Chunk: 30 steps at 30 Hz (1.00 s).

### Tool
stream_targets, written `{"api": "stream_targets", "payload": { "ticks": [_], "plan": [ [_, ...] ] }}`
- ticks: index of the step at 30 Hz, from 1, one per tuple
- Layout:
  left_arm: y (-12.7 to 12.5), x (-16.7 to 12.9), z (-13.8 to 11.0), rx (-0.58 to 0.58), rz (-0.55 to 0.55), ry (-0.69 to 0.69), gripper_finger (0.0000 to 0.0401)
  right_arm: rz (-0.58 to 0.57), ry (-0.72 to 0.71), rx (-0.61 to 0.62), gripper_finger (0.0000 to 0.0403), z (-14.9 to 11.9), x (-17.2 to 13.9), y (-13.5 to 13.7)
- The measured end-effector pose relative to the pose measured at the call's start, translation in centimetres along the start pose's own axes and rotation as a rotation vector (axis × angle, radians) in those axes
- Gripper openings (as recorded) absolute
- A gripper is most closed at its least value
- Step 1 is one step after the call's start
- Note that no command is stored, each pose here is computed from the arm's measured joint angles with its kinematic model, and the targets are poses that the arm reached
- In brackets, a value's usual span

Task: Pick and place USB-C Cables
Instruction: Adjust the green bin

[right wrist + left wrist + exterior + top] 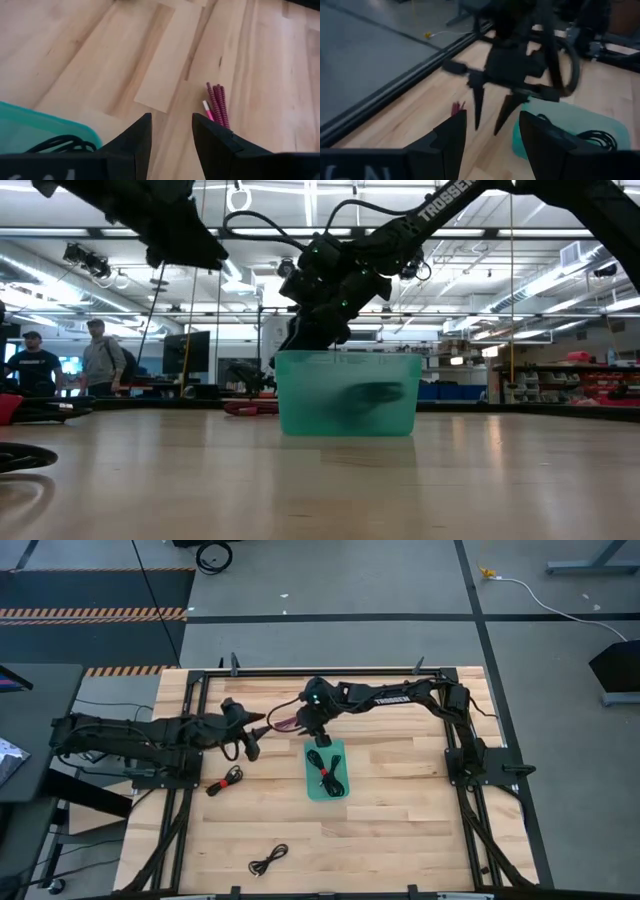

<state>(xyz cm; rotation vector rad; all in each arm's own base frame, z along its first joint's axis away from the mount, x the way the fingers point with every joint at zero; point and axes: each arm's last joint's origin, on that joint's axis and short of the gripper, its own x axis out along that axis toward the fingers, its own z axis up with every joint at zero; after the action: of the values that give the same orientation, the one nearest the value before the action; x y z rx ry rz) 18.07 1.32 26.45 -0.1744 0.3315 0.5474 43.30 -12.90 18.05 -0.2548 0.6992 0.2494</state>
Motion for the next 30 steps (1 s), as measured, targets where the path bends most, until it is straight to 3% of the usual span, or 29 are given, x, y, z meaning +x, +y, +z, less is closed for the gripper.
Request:
{"api": "stream_targets", "payload": {
  "ticks": [7, 10, 20, 25, 30],
  "plan": [
    [1.4, -0.1, -1.5, -0.152, 0.266, 0.065, 0.0189, -0.13, 0.034, 0.031, 0.0146, 0.0, -0.1, -0.6],
    [1.8, -0.2, -2.1, -0.207, 0.307, 0.111, 0.0189, -0.136, 0.034, 0.057, 0.0146, 0.0, -0.1, -0.7],
    [1.0, 1.1, -2.9, -0.037, 0.251, 0.211, 0.0189, -0.099, 0.025, 0.047, 0.0146, -0.3, -0.3, -0.9],
    [0.5, 2.0, -2.4, 0.041, 0.215, 0.168, 0.0189, -0.085, 0.07, 0.072, 0.0146, -1.0, -0.5, -1.2],
    [0.4, 2.4, -1.5, 0.041, 0.187, 0.104, 0.0189, -0.079, 0.08, 0.083, 0.0146, -1.7, -0.4, -1.2]
  ]
}}
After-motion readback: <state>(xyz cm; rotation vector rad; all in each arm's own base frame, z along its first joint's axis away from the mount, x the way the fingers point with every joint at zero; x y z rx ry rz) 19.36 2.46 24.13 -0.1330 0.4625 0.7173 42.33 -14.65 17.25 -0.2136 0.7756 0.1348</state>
